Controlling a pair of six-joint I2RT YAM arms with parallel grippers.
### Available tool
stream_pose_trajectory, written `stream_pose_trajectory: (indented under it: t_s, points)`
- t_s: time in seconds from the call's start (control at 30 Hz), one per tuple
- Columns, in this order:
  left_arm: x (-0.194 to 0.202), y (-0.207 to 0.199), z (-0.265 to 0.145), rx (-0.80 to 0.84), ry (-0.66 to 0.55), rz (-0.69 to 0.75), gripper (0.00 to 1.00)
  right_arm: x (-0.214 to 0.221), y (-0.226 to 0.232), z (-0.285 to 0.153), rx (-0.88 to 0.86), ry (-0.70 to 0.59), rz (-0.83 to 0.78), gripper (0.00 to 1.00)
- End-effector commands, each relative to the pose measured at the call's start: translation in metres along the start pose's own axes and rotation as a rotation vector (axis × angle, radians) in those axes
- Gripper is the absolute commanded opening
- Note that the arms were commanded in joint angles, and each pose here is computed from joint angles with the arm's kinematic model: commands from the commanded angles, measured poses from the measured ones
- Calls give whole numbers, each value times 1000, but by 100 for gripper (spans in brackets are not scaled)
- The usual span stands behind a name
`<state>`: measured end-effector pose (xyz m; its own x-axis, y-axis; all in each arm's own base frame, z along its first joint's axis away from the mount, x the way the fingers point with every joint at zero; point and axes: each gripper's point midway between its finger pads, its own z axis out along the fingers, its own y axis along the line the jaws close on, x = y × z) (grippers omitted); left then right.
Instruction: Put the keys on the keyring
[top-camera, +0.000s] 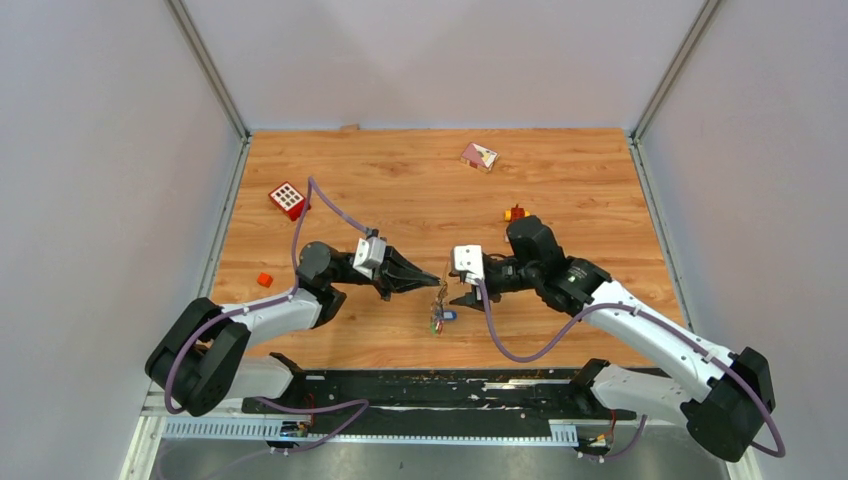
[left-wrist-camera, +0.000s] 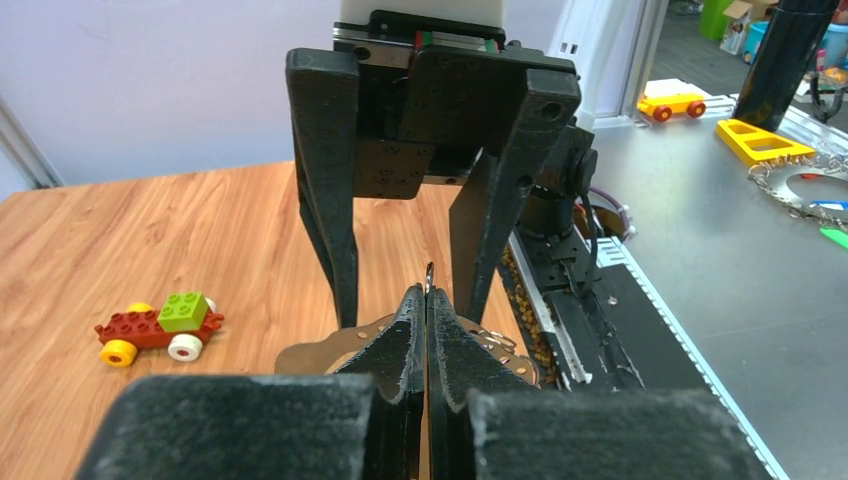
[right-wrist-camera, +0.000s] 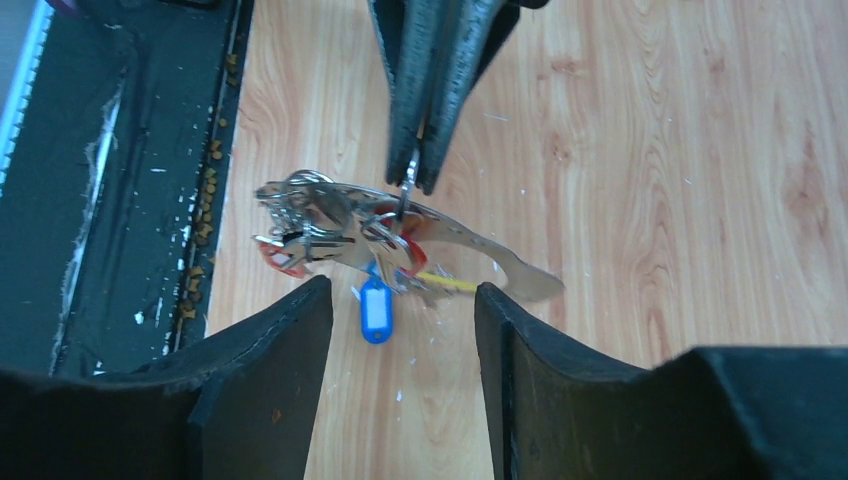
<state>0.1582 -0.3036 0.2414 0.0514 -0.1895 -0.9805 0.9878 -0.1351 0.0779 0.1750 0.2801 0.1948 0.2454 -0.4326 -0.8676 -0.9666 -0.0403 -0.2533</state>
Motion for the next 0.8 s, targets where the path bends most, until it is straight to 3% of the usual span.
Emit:
stream_pose_trajectory:
  t_s: [0.0, 0.4, 0.77]
  points:
    - [-22, 4, 2, -15, -55, 93, 0, -25, 5, 3, -42, -82, -9, 55]
    - [-31, 4, 4, -24, -90, 67, 0, -24, 2, 17, -48, -89, 36, 49]
    - [-29, 5, 3, -35, -90, 65, 0, -29, -1, 13, -38, -90, 33, 11]
